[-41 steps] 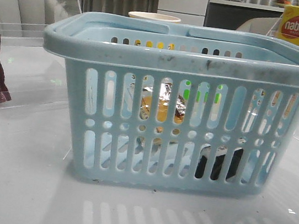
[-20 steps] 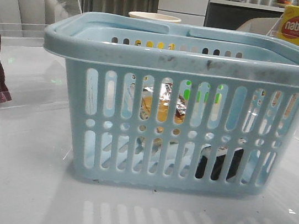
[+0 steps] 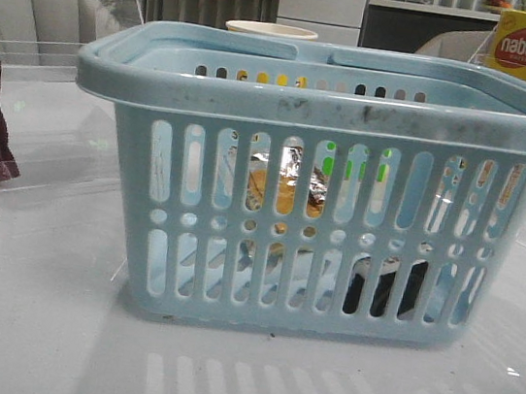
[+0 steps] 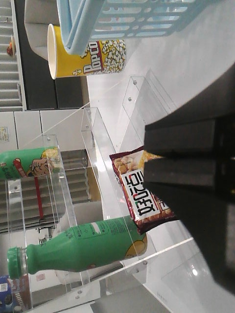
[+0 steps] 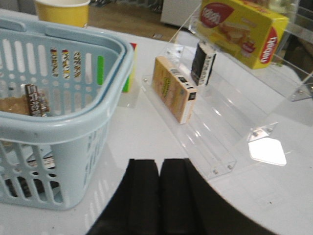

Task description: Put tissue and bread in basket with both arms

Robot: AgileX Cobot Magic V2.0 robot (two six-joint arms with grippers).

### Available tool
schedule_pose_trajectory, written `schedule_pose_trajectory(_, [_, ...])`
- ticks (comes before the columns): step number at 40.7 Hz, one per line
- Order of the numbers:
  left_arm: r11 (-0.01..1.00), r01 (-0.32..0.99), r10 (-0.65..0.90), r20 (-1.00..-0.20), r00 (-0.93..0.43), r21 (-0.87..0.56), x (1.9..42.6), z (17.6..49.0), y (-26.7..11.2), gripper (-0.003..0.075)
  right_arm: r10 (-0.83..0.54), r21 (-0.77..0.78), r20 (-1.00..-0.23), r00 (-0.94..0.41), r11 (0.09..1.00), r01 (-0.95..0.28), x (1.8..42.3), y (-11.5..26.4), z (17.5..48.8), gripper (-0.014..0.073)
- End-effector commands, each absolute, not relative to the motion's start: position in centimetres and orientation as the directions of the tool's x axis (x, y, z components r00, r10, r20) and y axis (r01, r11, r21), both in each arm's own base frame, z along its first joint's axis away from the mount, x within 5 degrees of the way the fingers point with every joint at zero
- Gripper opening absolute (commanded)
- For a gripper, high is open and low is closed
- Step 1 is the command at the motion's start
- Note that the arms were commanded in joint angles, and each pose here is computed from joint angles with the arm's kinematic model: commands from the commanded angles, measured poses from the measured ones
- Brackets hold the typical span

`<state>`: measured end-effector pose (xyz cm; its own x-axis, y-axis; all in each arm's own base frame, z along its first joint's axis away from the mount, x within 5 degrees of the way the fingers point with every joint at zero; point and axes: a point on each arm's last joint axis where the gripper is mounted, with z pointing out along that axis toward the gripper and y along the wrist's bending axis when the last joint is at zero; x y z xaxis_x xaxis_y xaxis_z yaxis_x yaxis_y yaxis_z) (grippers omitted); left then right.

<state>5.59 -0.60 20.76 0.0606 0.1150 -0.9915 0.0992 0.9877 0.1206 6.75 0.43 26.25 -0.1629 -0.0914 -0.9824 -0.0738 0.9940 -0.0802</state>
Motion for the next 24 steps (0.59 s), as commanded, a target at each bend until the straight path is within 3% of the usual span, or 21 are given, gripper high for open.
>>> schedule_pose_trajectory(1, [0.991,0.084,0.088,-0.981,0.171,0.104,5.3,21.8,-0.5,0.0091,-0.087,-0.088,-0.996,0.008,0.996,-0.017,6.1,0.1,25.7,0.0057])
schedule_pose_trajectory(13, [0.991,0.084,0.088,-0.981,0.171,0.104,5.3,21.8,-0.5,0.0091,-0.087,-0.086,-0.991,0.099,0.996,0.017,5.5,-0.1,20.5,0.0057])
schedule_pose_trajectory(24, [0.991,0.084,0.089,-0.982,0.170,0.104,5.3,21.8,-0.5,0.0091,-0.070,-0.068,-0.990,0.125,0.997,0.018,5.5,-0.1,20.8,0.0057])
